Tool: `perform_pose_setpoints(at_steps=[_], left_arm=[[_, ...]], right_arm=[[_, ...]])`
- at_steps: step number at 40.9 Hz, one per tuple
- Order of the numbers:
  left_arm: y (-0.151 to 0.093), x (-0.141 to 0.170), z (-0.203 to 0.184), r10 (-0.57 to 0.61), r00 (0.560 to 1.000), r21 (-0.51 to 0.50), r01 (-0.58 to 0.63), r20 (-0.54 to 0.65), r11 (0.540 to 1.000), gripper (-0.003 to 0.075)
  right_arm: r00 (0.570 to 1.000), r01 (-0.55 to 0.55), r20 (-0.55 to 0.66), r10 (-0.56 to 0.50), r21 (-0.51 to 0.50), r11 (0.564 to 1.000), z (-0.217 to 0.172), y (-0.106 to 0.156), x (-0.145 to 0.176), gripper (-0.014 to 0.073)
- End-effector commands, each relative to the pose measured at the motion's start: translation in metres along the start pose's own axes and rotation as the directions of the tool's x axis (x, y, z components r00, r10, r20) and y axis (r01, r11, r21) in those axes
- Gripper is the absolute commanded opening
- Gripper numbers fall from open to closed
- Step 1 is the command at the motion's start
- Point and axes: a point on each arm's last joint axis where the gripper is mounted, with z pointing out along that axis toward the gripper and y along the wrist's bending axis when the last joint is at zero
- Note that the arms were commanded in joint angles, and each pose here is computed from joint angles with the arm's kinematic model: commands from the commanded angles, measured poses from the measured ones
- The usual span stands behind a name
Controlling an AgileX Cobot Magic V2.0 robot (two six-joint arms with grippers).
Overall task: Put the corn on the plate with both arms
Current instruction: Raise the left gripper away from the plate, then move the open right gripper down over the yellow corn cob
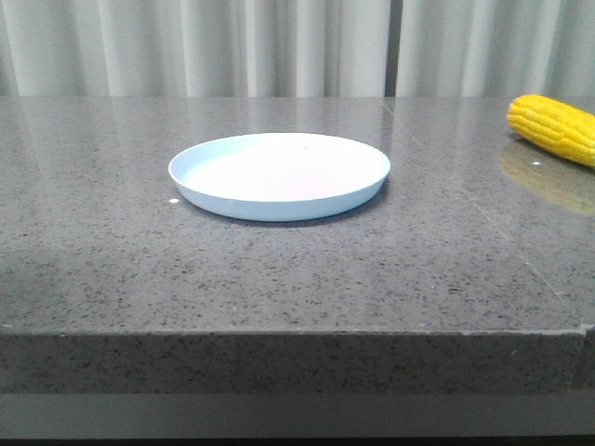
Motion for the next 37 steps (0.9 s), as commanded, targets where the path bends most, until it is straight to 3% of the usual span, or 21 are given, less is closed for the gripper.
perform_pose_setpoints(at_steps=[1, 11, 15, 21, 29, 37], left_arm=[[-0.001, -0.005, -0.016, -0.012, 0.992, 0.0, 0.013, 0.128, 1.0, 0.0439], [-0.001, -0.004, -0.02, -0.012, 0.99, -0.001, 0.012, 0.138, 1.0, 0.0439], [-0.001, -0.004, -0.02, -0.012, 0.99, -0.001, 0.012, 0.138, 1.0, 0.0439], [-0.001, -0.004, -0.02, -0.012, 0.99, -0.001, 0.012, 0.138, 1.0, 0.0439], [-0.001, -0.004, -0.02, -0.012, 0.99, -0.001, 0.012, 0.138, 1.0, 0.0439], [-0.001, -0.004, -0.02, -0.012, 0.99, -0.001, 0.012, 0.138, 1.0, 0.0439]], right_arm=[[0.995, 0.015, 0.098, -0.016, 0.008, 1.0, -0.005, -0.001, -0.015, 0.051], [0.991, 0.021, 0.135, -0.023, 0.014, 1.0, -0.008, -0.001, -0.021, 0.0512], [0.997, 0.022, 0.074, -0.023, 0.015, 1.0, -0.001, -0.001, -0.029, 0.0522], [0.999, 0.025, -0.049, -0.024, 0.018, 1.0, 0.015, -0.001, -0.051, 0.0664], [0.974, 0.026, -0.224, -0.021, 0.019, 0.999, 0.057, -0.001, -0.075, 0.0653], [0.956, 0.042, -0.292, -0.032, 0.028, 0.999, 0.107, -0.002, -0.1, 0.0653]])
